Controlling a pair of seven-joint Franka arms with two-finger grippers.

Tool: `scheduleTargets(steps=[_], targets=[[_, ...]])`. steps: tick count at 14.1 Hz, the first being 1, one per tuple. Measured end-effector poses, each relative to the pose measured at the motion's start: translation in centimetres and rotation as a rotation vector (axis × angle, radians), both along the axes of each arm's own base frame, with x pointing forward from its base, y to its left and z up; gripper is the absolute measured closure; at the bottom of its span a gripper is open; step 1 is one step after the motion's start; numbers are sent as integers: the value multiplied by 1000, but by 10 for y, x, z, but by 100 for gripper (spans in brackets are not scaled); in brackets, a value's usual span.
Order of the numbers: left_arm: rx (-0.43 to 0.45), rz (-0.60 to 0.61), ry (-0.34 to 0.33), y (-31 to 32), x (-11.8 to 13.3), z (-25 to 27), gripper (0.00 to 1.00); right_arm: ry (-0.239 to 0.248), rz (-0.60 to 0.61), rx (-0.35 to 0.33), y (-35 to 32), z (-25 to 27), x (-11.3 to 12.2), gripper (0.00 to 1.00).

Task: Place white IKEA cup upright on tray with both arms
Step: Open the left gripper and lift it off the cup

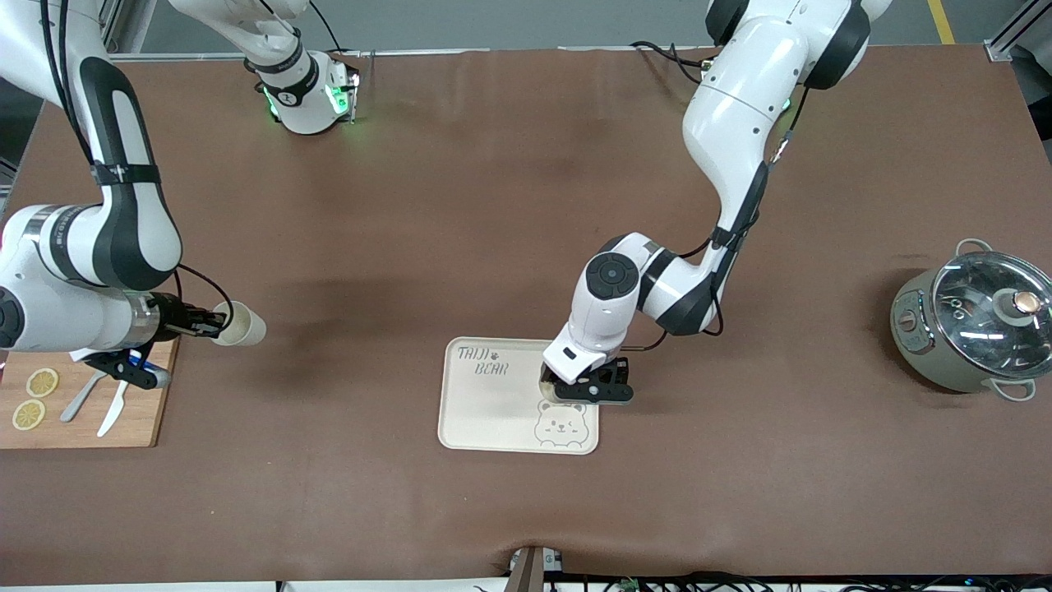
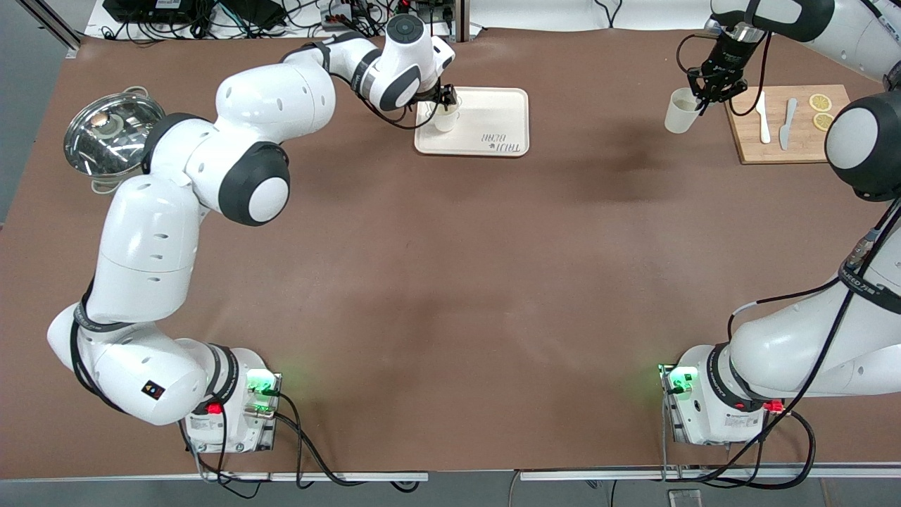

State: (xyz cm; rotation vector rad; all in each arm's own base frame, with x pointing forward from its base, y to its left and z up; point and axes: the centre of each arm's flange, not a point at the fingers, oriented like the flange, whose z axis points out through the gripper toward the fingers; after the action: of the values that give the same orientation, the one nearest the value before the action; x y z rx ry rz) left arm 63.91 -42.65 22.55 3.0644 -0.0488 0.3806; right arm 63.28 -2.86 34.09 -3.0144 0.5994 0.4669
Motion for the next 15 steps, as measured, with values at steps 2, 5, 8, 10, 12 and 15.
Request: scheduleTargets(steps=[2, 5, 8, 10, 12, 15], targets=[[19, 7, 19, 1, 1, 9, 0, 1, -34, 21, 4, 0, 0, 97], [45, 16, 43, 4, 1, 29, 0, 6, -116, 18, 26, 3, 3, 97], [78, 30, 72, 8, -1, 63, 0, -2, -184, 4, 77, 13, 7, 97], [92, 13, 103, 16, -4, 100, 0, -8, -239, 20, 100, 22, 10, 97], [95, -24, 136, 44, 1, 149, 0, -5, -307, 51, 119, 28, 11, 97], [105, -61, 172, 113, 16, 209, 0, -36, -422, 38, 155, 34, 15, 97]])
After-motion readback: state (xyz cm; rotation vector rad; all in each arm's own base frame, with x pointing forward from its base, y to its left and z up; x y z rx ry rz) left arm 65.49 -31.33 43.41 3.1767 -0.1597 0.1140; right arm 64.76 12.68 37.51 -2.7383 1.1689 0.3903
